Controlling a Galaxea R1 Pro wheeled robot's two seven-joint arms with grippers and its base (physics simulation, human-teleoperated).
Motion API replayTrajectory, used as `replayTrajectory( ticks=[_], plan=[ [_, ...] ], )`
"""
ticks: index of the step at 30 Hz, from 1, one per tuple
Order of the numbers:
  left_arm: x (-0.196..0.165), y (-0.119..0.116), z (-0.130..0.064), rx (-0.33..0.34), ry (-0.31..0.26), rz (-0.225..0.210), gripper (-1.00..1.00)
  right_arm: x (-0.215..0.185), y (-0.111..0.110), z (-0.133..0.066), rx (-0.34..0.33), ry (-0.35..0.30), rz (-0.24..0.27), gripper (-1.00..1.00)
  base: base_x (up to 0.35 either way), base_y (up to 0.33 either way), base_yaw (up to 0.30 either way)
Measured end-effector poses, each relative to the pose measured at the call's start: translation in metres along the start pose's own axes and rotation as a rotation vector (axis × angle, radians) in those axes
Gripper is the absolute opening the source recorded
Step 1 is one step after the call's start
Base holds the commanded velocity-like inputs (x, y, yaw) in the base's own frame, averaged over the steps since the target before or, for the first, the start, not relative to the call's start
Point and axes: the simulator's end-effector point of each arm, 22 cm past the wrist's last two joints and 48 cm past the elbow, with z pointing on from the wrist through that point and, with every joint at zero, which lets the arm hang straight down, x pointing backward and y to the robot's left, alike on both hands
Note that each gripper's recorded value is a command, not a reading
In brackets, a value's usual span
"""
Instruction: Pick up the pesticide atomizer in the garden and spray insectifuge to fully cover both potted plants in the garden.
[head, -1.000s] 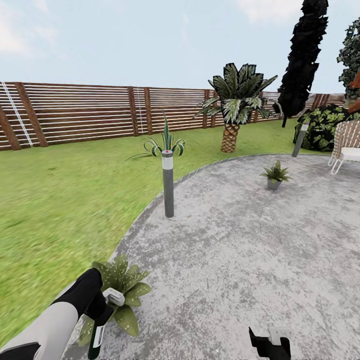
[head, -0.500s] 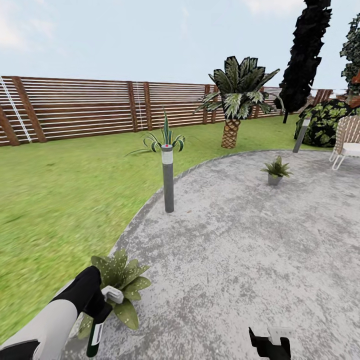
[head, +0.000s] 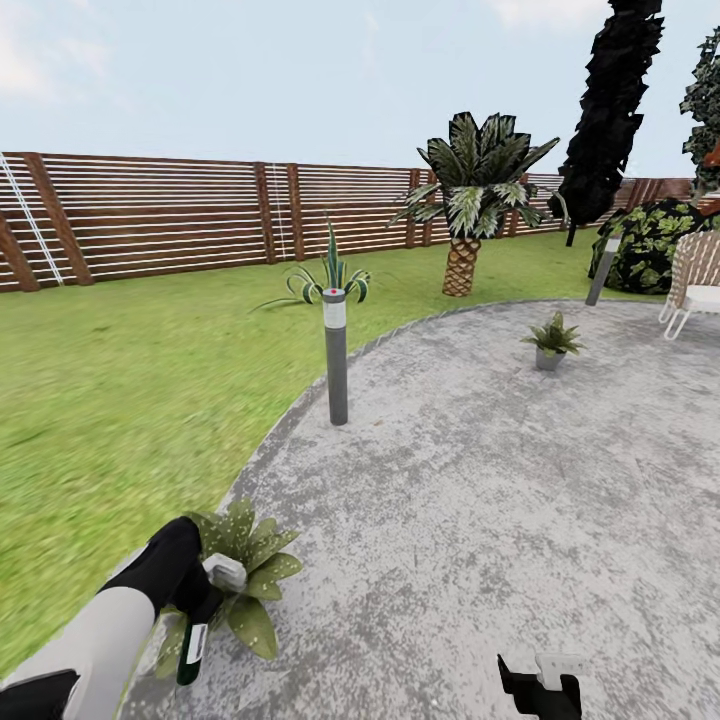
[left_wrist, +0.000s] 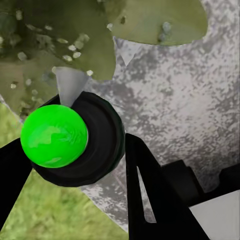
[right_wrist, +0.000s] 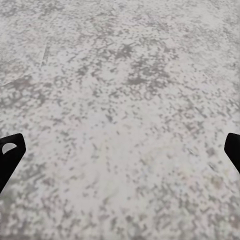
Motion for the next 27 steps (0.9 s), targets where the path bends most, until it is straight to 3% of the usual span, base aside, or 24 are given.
replayTrajectory(
  ticks=[3,8,17,27],
  plan=[
    [-0.015,0.010,-0.015,-0.024,-0.036,-0.009,-1.00,0.000,0.000,0.000,0.000,0.000,0.000,1.00,0.000,0.000,0.000],
    [-0.016,0.012,-0.023,-0.030,-0.013,-0.062,-1.00,0.000,0.000,0.000,0.000,0.000,0.000,1.00,0.000,0.000,0.000],
    [-0.012,0.008,-0.019,-0.044,0.010,-0.021,-1.00,0.000,0.000,0.000,0.000,0.000,0.000,1.00,-0.013,0.000,0.000],
    [-0.010,0.007,-0.017,-0.043,0.017,-0.018,-1.00,0.000,0.000,0.000,0.000,0.001,0.000,1.00,-0.284,0.081,0.000]
  ],
)
